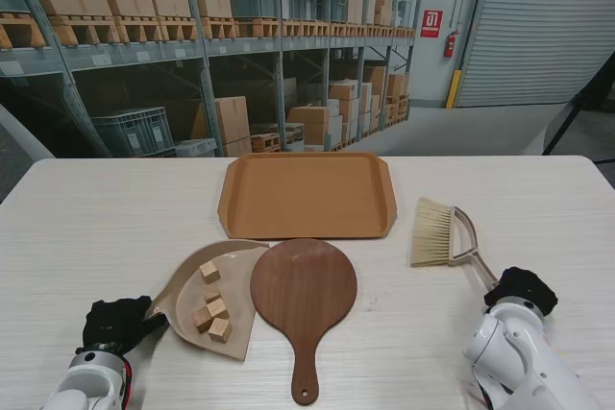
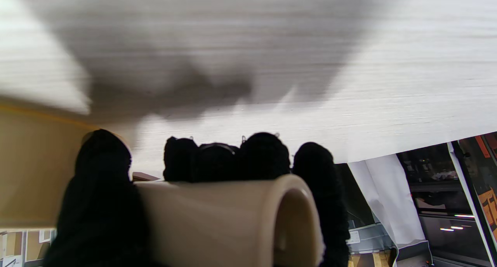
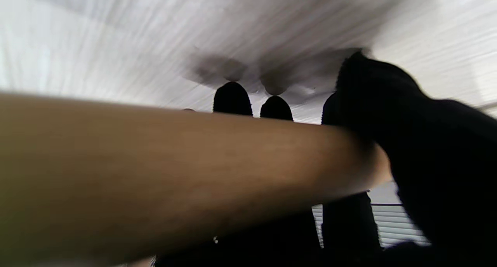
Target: Sweep wood blocks off a wooden cutting board into a dustpan and pour them into a container
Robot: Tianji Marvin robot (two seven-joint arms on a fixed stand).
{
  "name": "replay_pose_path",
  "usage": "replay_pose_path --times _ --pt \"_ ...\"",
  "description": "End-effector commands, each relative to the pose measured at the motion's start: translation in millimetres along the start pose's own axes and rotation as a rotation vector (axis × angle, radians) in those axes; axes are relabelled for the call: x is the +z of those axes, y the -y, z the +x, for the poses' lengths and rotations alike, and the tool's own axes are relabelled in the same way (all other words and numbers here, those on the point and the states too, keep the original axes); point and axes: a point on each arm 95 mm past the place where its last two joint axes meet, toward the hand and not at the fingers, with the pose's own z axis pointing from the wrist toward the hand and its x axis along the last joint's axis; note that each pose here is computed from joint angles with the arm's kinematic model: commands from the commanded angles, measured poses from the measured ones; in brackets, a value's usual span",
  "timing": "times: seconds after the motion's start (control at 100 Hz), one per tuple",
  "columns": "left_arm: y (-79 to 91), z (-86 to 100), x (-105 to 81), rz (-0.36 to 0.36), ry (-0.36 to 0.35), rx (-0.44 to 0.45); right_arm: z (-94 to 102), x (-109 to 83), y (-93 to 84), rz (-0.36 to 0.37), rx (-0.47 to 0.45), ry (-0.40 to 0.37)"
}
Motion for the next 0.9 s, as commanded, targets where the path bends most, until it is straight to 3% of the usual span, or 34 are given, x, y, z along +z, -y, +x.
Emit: replay_pose_path --times 0.0,0.47,0.89 --pt "-18.4 3.1 -8.4 -0.071 -0.007 0.002 -3.9 -4.7 9.3 0.030 -0.014 -0.017" --pt "-18.4 2.5 -9.1 -0.072 -0.004 0.002 0.1 -15.2 -4.4 -0.001 0.004 -0.109" --pt "-18.4 2.5 -9.1 -0.072 -0.004 0.002 7.3 -38.1 -34.7 -0.106 0.054 -0.252"
